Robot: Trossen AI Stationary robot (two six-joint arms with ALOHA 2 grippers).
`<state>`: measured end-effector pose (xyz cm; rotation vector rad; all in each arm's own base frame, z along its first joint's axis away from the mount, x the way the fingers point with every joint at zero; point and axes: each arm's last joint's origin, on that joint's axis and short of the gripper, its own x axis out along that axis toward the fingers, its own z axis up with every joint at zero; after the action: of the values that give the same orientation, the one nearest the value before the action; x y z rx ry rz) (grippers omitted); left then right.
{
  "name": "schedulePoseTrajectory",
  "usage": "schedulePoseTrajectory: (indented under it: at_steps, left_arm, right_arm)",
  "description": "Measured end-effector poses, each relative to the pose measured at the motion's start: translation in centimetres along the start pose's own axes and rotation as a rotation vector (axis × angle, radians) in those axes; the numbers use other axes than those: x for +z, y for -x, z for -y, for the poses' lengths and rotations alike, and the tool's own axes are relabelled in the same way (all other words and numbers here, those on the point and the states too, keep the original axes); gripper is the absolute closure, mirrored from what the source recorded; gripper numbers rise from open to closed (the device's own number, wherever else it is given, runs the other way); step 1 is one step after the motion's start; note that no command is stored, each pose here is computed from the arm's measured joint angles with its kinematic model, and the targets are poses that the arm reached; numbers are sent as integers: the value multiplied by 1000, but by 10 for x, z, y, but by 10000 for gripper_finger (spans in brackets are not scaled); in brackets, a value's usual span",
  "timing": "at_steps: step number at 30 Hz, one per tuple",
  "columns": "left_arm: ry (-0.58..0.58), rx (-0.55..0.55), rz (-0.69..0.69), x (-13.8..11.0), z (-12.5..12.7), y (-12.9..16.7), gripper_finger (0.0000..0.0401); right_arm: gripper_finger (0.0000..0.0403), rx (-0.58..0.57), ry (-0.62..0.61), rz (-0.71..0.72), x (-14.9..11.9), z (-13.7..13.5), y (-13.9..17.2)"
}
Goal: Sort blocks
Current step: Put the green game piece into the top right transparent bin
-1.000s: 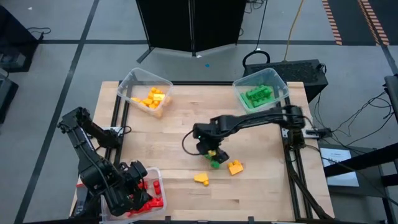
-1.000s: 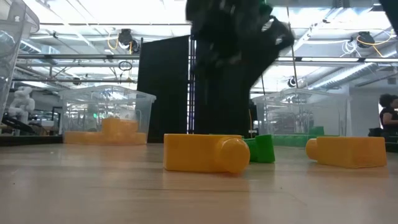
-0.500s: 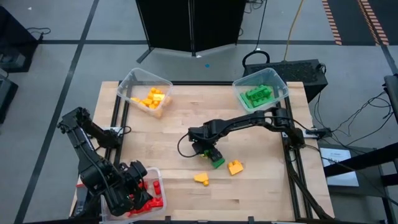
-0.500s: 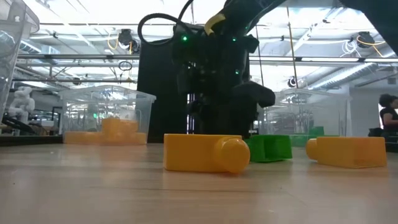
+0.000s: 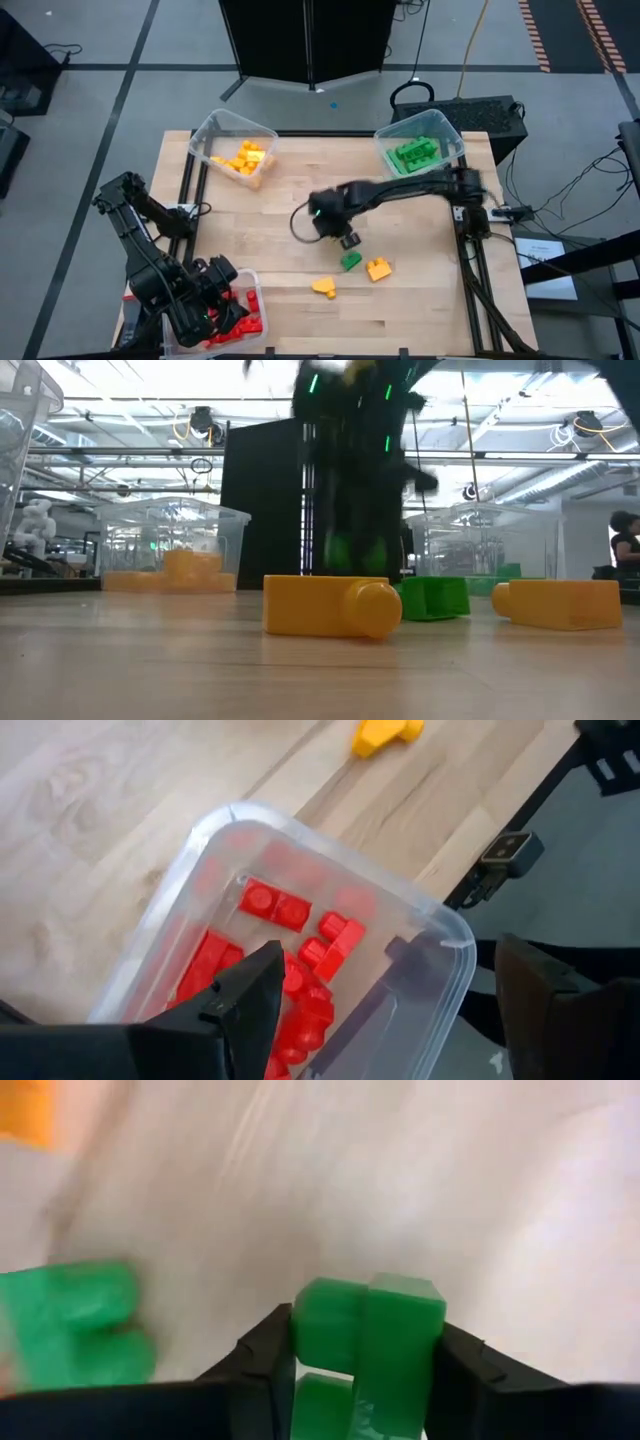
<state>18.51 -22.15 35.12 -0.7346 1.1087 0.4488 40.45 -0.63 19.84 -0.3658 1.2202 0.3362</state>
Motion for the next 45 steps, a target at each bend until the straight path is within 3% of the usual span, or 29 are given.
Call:
schedulePoseTrajectory:
  at_steps: [4,9,13,19,25,30,32,36,39,42,45]
  left_arm:
    - [-1,-3,45,1,0,0,154]
    - [-8,-7,82,3,0,0,154]
    - [-10,-6,88,3,0,0,154]
    - [-6,-7,88,3,0,0,154]
    - [4,-15,87,3,1,0,154]
    - [4,-16,87,3,1,0,154]
    - [4,-16,87,2,1,0,154]
    - [3,-15,87,3,1,0,154]
    - [3,-16,92,3,1,0,154]
    - [3,-16,99,3,1,0,154]
    - [2,-16,101,3,1,0,154]
  right_arm:
    - [268,-91,-36,90,-16,14,73]
    - [268,-273,-198,176,-65,36,163]
    - [268,-403,-362,136,-112,56,201]
    - [268,-428,-569,31,-170,81,216]
    - [268,-389,-692,-74,-217,94,198]
    - [268,-272,-729,-130,-241,88,173]
    - [236,-247,-718,-151,-243,86,170]
    - [103,-285,-721,-197,-243,86,174]
    - [32,-325,-727,-216,-241,84,184]
    - [11,-329,-730,-127,-229,80,203]
    - [20,-260,-698,125,-205,67,230]
